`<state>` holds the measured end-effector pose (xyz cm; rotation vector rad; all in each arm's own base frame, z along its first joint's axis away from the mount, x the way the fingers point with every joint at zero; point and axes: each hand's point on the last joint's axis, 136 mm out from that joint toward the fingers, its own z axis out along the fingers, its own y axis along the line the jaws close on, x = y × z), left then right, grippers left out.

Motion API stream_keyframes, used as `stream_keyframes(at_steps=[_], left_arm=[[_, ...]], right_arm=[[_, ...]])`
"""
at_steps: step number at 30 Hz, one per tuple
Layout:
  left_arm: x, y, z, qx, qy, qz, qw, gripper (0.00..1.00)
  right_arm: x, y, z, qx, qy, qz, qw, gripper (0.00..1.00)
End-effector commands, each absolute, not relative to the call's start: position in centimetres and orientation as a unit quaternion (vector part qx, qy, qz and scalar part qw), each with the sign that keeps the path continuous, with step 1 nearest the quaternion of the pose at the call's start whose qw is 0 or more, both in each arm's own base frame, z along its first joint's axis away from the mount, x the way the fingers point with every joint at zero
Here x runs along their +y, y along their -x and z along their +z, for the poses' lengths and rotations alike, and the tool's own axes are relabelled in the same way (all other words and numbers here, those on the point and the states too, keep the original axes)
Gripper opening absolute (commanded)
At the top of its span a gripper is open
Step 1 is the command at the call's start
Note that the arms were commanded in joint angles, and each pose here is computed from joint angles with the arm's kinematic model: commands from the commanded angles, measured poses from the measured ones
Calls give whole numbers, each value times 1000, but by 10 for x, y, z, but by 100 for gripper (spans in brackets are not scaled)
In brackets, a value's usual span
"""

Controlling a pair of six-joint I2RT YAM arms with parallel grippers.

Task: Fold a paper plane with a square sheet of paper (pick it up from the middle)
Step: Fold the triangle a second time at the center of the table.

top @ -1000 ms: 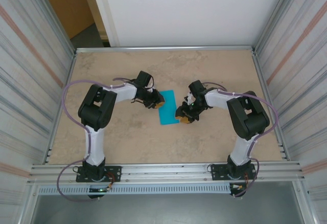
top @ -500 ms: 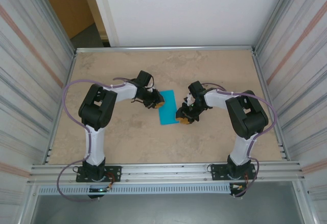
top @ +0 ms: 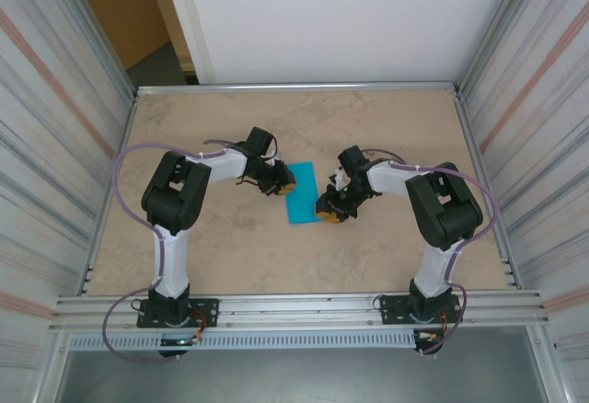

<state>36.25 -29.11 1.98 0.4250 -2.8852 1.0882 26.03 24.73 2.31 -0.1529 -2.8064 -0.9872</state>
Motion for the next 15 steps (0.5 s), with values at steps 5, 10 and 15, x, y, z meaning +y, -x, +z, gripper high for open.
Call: stream_keyframes(at_steps=[5,10,15], left_arm=[[-268,-333,-34,-945,-172,269,73,17],[-268,-333,-35,-945,-173,269,73,17],[-269,-335,-35,-943,-174,273,76,17]], right_arm=[[250,-260,28,-930,51,-354,80,30],[238,-255,23,-943,55,-319,79,32],[231,-246,19,-947,57,-303,86,34]])
